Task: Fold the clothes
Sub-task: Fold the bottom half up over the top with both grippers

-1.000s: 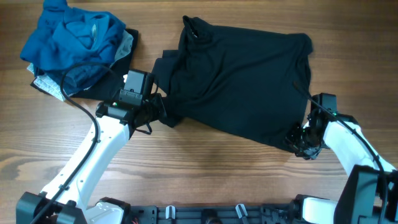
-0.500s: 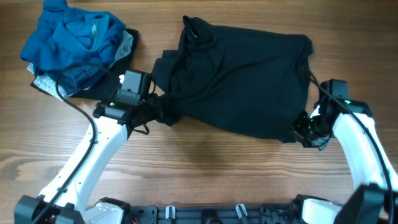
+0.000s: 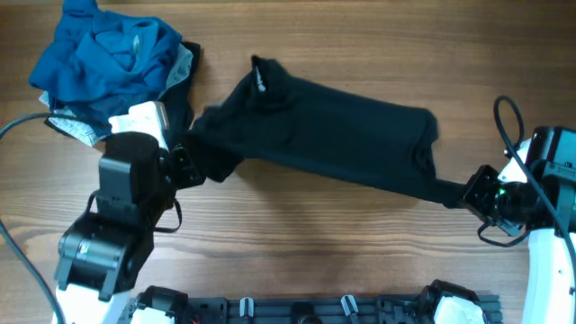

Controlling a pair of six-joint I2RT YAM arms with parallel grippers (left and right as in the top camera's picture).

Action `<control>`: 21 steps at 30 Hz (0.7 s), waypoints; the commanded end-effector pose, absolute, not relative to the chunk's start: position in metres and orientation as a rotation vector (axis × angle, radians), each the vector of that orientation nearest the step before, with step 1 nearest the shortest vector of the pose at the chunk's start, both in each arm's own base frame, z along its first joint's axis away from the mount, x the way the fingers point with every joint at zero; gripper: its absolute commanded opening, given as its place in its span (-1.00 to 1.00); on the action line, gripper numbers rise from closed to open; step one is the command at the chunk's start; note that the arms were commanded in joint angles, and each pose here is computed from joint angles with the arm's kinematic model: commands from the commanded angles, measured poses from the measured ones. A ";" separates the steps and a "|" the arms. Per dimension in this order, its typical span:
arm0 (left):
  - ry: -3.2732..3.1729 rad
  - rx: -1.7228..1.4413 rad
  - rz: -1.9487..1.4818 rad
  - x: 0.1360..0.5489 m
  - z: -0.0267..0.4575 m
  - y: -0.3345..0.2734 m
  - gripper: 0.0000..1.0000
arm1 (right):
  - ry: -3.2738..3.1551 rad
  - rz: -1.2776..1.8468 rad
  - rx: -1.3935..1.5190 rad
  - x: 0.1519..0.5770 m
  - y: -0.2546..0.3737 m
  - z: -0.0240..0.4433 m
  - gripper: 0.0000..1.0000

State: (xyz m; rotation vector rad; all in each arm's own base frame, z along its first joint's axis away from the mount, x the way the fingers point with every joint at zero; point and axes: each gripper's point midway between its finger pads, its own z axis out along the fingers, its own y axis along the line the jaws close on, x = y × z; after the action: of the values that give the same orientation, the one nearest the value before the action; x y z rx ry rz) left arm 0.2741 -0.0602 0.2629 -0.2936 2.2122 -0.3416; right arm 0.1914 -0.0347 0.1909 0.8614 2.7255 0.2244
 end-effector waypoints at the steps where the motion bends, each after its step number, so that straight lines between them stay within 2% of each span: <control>1: 2.190 -0.263 -0.355 0.274 0.274 -0.062 -0.92 | 2.700 0.217 0.830 0.195 -0.037 0.199 -0.91; 6: 2.388 -0.267 -0.320 0.299 0.220 -0.073 -0.92 | 2.751 0.221 0.844 0.205 -0.040 0.186 -0.91; 11: 2.575 -0.284 -0.255 0.313 0.164 -0.077 -0.92 | 2.865 0.254 0.895 0.212 -0.041 0.134 -0.91; 17: 2.685 -0.299 -0.192 0.326 0.121 -0.078 -0.92 | 2.950 0.313 0.979 0.229 -0.041 0.072 -0.91; 21: 2.773 -0.307 -0.151 0.326 0.090 -0.078 -0.92 | 3.003 0.319 1.008 0.237 -0.044 0.046 -0.91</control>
State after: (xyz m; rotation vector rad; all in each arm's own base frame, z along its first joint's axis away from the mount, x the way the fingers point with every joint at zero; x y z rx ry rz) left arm 0.3190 -0.0810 0.1003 -0.3142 2.7492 -0.1834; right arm 0.2360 -0.0439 0.0593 0.9724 2.9797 0.2947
